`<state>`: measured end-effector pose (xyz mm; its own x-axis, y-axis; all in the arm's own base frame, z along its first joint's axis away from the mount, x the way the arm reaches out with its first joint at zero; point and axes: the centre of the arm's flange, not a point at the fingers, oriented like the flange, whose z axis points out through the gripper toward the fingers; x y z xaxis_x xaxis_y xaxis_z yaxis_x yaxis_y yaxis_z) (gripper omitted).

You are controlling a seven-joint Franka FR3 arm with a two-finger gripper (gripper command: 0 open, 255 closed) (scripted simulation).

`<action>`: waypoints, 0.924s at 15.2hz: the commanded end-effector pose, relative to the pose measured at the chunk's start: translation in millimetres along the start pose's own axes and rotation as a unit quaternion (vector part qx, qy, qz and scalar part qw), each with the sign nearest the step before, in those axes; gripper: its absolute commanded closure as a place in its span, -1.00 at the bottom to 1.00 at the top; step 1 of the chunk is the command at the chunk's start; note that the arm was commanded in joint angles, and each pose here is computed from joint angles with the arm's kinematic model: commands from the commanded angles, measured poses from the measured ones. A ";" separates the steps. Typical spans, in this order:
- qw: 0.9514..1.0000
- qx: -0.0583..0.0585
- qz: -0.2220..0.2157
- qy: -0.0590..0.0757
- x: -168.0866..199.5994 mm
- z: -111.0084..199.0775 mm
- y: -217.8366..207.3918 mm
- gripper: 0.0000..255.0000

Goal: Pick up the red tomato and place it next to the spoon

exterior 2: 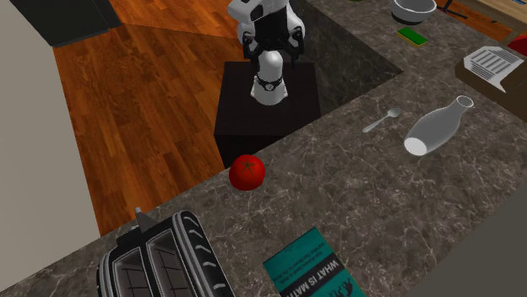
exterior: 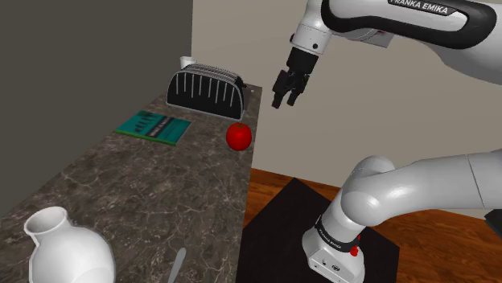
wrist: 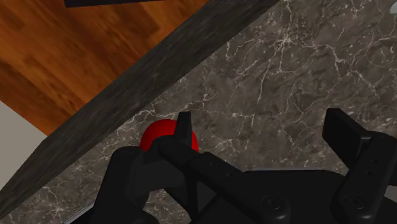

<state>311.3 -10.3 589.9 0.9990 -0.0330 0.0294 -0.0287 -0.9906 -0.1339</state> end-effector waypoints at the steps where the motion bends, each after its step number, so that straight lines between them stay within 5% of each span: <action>1: 1.000 0.000 0.000 0.000 0.0 0.0 0.0 -1.00; 14: 0.998 -0.050 -0.012 -0.028 139.5 95.5 42.5 -1.00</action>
<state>440.8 -43.5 504.3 0.9997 -0.0076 -0.0222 -0.0085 -0.9991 -0.0417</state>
